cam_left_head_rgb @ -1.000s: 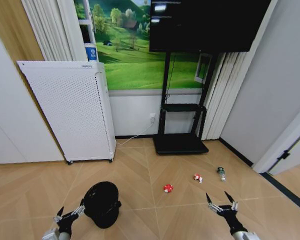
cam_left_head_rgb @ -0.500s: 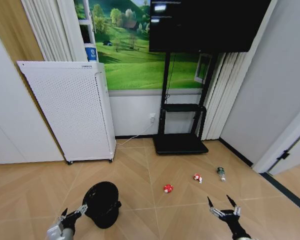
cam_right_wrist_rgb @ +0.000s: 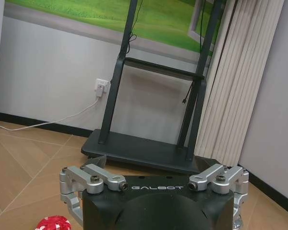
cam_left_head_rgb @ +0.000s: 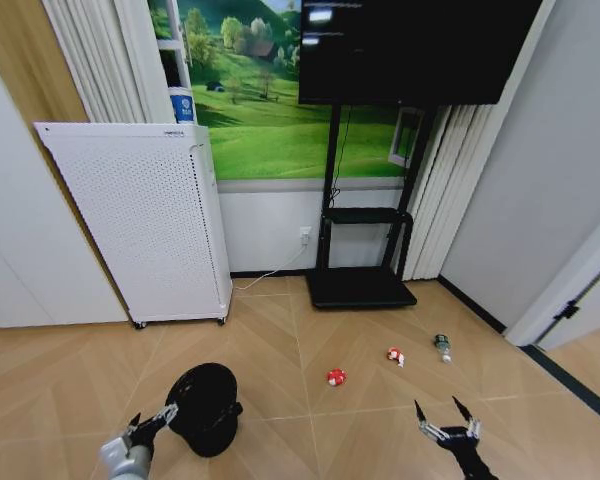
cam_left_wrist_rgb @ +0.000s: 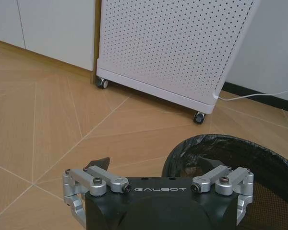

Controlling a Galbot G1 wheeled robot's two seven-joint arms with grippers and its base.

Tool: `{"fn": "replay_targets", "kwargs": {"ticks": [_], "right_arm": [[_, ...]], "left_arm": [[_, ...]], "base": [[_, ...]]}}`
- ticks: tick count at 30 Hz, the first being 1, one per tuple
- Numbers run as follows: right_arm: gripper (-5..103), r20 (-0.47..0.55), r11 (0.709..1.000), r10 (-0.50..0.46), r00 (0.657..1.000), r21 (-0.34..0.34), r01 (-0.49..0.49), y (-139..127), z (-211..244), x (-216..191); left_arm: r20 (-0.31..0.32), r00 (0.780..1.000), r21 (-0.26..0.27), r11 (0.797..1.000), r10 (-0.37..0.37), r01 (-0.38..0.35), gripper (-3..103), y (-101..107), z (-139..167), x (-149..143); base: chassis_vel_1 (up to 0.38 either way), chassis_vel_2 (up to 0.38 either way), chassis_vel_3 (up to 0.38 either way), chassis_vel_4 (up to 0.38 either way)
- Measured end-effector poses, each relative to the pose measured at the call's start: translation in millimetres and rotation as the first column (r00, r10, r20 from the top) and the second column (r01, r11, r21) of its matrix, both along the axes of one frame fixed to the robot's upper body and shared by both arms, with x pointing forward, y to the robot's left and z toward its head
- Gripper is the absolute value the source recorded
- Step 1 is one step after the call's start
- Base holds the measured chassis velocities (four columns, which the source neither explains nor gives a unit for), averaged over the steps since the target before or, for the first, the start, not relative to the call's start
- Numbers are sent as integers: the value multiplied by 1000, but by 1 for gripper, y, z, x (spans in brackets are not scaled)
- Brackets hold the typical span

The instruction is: Pick up the trash bin and place the garbage on the floor into it.

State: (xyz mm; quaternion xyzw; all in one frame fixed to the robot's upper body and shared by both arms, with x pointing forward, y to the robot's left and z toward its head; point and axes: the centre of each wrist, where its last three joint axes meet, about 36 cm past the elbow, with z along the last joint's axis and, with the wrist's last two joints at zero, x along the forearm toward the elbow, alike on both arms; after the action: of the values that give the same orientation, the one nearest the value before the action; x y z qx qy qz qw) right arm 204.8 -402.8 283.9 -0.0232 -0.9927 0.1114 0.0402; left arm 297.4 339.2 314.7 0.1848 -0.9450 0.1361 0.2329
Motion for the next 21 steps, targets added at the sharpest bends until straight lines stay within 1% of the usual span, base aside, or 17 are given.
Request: {"fn": "replay_targets", "kwargs": {"ticks": [6, 10, 14, 15, 16, 17, 18, 19, 20, 21], "right_arm": [[100, -4, 1000, -10, 1000, 0, 10, -1, -1, 0], [100, -10, 1000, -13, 1000, 3, 13, 0, -3, -1], [100, -11, 1000, -17, 1000, 10, 17, 0, -3, -1], [100, -13, 1000, -18, 1000, 11, 18, 1, -4, -1], [100, -14, 1000, -19, 1000, 12, 19, 1, -4, -2], [100, -16, 1000, -21, 1000, 13, 22, 1, -5, -2], [100, -16, 1000, -21, 1000, 13, 22, 1, -5, -2], [100, -17, 1000, -22, 1000, 14, 22, 1, -5, -3], [100, -17, 1000, -23, 1000, 17, 23, 1, -6, -3], [100, -17, 1000, -23, 1000, 17, 23, 1, -6, -3]], "left_arm": [[-17, 1000, -8, 1000, -1, 1, 100, -4, -6, 6], [-34, 999, 1, 1000, 8, -8, 100, 0, -13, 8], [-46, 999, -2, 1000, 10, -10, 100, -1, -17, 10], [-50, 999, -3, 1000, 13, -13, 102, -2, -18, 11], [-53, 998, -2, 1000, 18, -18, 102, -3, -19, 12], [-60, 998, -3, 1000, 27, -28, 98, -5, -20, 13], [-60, 998, -3, 1000, 27, -28, 98, -5, -20, 13], [-61, 998, -4, 1000, 30, -30, 93, -6, -20, 13], [-65, 997, -4, 999, 33, -33, 82, -7, -21, 13], [-65, 997, -4, 999, 33, -33, 82, -7, -21, 13]], "base": [[0, 0, 0, 0], [0, 0, 0, 0], [0, 0, 0, 0], [0, 0, 0, 0], [0, 0, 0, 0], [0, 0, 0, 0], [0, 0, 0, 0], [0, 0, 0, 0], [0, 0, 0, 0], [0, 0, 0, 0]]}}
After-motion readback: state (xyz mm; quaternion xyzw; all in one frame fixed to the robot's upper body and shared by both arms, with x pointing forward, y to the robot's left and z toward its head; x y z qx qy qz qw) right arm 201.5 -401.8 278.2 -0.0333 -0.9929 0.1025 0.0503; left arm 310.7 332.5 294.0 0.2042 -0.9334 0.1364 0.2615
